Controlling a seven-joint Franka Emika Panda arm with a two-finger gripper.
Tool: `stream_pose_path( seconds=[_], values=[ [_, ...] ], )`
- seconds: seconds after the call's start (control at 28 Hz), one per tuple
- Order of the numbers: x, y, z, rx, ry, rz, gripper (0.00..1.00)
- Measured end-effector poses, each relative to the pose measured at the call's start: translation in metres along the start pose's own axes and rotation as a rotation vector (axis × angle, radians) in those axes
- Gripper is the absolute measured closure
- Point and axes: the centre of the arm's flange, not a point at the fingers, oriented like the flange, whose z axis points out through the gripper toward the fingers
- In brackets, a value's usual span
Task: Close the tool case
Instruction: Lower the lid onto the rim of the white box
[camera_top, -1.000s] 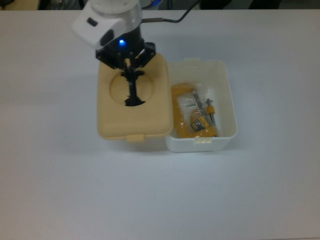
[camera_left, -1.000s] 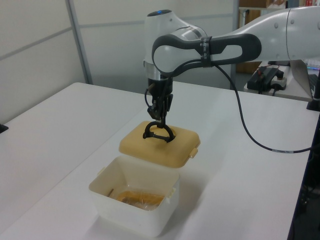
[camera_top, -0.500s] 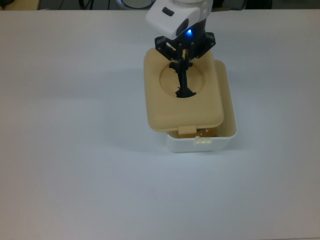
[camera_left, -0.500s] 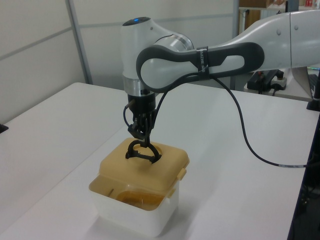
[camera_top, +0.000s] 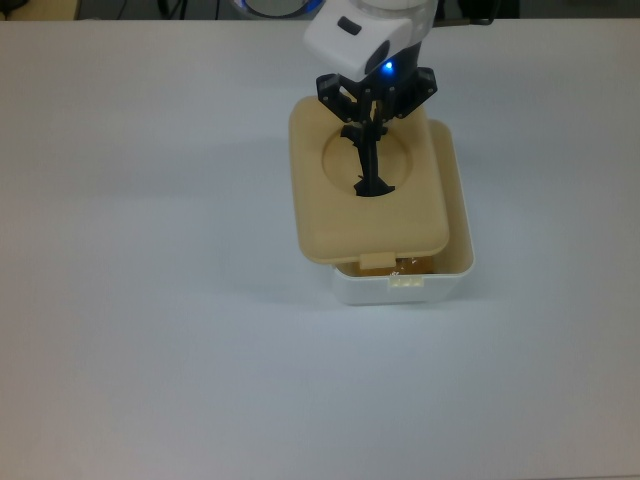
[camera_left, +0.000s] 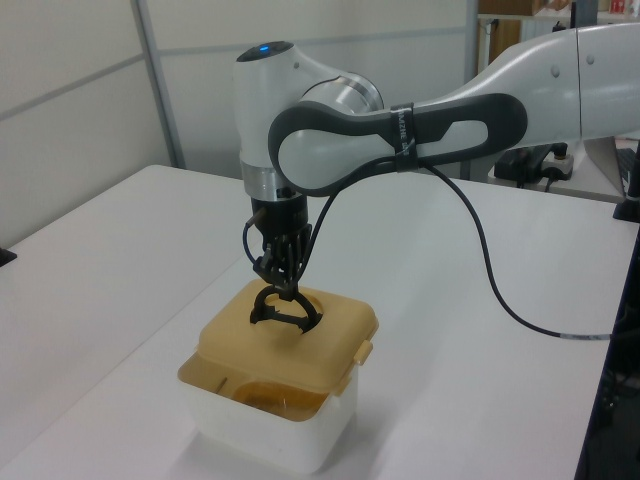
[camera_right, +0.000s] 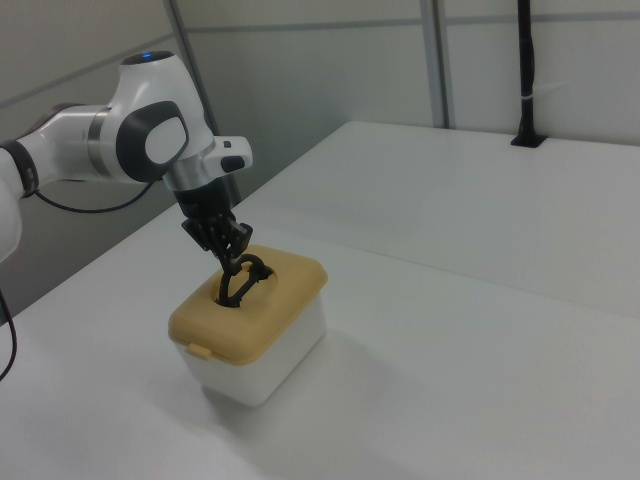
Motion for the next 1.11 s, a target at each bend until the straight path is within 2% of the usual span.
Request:
stream_pose_path(
  seconds=[0.18,0.43,0.75,0.86,0.89,1.04,1.07,1.11],
  values=[
    [-0.001,-0.016,0.003,-0.005,-0.004,-0.016,0.89],
    [0.004,-0.037,0.025,-0.045,-0.005,0.004,0.89],
    [0.006,-0.039,0.026,-0.046,0.003,0.026,0.89],
    [0.007,-0.039,0.027,-0.045,0.005,0.029,0.82],
    [0.007,-0.038,0.027,-0.046,0.005,0.030,0.76],
    [0.008,-0.038,0.029,-0.048,0.004,0.030,0.63],
    [0.008,-0.038,0.029,-0.048,0.005,0.031,0.56],
    [0.008,-0.038,0.029,-0.048,0.005,0.031,0.55]
  ],
)
